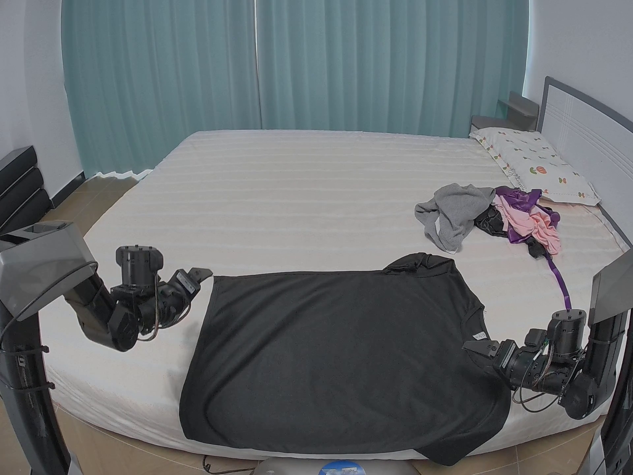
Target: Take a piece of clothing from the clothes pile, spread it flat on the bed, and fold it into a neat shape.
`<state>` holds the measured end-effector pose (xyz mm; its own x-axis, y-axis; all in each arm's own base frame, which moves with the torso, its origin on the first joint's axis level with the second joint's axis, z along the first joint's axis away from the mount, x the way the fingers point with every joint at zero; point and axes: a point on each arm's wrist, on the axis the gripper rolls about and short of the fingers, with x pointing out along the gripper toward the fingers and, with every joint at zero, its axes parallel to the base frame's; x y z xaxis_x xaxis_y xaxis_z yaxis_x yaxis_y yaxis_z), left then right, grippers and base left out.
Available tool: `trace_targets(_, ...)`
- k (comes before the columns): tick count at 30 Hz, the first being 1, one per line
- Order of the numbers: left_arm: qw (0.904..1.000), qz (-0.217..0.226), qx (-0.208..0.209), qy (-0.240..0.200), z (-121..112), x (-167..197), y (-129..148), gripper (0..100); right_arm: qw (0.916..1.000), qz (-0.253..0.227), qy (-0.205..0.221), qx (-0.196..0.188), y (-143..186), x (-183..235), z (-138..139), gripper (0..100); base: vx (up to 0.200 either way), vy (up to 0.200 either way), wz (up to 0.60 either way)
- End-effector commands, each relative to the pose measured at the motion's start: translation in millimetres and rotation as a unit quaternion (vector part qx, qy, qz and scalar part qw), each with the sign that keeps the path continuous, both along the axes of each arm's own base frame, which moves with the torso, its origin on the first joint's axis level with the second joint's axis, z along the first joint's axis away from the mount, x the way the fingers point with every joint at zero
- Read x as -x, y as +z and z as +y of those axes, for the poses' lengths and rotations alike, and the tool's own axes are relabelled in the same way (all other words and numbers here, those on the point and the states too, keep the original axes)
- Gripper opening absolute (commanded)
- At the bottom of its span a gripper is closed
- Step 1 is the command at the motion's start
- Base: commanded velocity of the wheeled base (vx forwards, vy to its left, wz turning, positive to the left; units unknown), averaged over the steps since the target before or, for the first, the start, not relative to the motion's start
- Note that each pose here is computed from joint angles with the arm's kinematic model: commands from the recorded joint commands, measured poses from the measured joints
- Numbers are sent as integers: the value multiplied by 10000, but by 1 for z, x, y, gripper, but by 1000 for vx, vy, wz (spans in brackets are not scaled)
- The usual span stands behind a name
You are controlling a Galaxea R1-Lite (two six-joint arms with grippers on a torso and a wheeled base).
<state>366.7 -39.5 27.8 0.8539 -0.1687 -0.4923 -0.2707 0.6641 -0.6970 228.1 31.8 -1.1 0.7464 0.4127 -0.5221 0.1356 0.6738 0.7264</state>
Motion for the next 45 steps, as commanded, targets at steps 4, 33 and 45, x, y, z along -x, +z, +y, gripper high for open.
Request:
trace_targets(4,9992,-158,144,-337,-12,-82,-17,100,9999,98,82,-43,-5,0,6,100,0,0,0)
trace_targets(33,9993,-269,-255,55,-14,-119,-70,100,9998,30,213,-51,-3,0,12,100,0,0,0)
trace_targets(45,9984,-311,-465,99,-15,-121,-77,0,9994,-205,255,-54,0,-10,17,100,0,0,0)
